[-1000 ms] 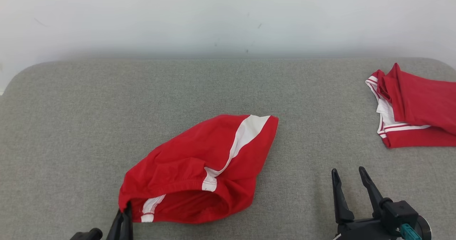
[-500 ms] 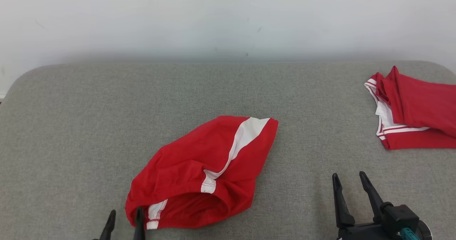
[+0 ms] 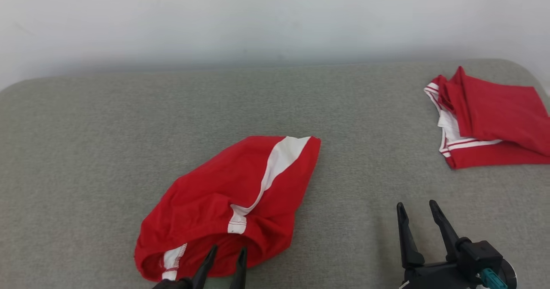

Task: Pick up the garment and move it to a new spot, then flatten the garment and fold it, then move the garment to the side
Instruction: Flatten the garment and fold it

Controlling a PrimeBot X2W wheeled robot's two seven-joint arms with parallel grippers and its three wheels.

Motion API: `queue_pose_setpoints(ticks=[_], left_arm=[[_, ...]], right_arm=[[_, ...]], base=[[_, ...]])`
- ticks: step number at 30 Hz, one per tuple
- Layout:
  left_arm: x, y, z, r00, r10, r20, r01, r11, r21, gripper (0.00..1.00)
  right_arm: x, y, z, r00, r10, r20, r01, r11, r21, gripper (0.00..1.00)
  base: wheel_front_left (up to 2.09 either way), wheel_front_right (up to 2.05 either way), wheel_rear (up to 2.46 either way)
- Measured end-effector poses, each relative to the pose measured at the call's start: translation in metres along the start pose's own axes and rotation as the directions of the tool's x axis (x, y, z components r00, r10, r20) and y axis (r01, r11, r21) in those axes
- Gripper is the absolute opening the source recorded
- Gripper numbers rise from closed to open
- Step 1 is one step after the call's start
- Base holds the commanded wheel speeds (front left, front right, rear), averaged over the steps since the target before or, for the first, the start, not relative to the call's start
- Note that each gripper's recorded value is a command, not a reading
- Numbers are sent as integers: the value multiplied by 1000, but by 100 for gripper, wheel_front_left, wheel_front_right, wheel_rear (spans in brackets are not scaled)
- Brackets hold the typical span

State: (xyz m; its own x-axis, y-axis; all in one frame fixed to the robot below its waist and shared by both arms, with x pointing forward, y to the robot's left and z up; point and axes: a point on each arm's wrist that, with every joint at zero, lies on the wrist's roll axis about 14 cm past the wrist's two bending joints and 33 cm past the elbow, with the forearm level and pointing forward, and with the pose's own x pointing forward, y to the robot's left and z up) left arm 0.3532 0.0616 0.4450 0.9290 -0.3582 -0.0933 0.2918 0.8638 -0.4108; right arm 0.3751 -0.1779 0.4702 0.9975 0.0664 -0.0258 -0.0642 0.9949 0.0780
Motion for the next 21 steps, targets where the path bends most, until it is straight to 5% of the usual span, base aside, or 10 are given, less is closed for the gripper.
queue_pose_setpoints(ticks=[12, 13, 14, 15, 21], left_arm=[[37, -14, 1, 999, -51, -15, 51, 998, -38, 100], [39, -11, 5, 999, -38, -7, 38, 998, -40, 46], [40, -8, 6, 1000, -28, -4, 28, 999, -43, 9], [41, -6, 8, 1000, -24, -1, 24, 999, -33, 0], [39, -7, 38, 995, -32, 91, 33, 999, -10, 0]], right_arm=[[-14, -25, -1, 997, -79, -7, 79, 997, -5, 100], [-14, -25, -1, 997, -81, -6, 81, 997, -5, 100], [-14, -25, -1, 997, -80, -5, 80, 997, -5, 100], [-13, -25, 0, 997, -78, -3, 78, 997, -5, 100], [-10, -19, 0, 998, -61, -1, 61, 998, 2, 100]], base=[[0, 0, 0], [0, 0, 0], [0, 0, 0], [0, 0, 0], [0, 0, 0]])
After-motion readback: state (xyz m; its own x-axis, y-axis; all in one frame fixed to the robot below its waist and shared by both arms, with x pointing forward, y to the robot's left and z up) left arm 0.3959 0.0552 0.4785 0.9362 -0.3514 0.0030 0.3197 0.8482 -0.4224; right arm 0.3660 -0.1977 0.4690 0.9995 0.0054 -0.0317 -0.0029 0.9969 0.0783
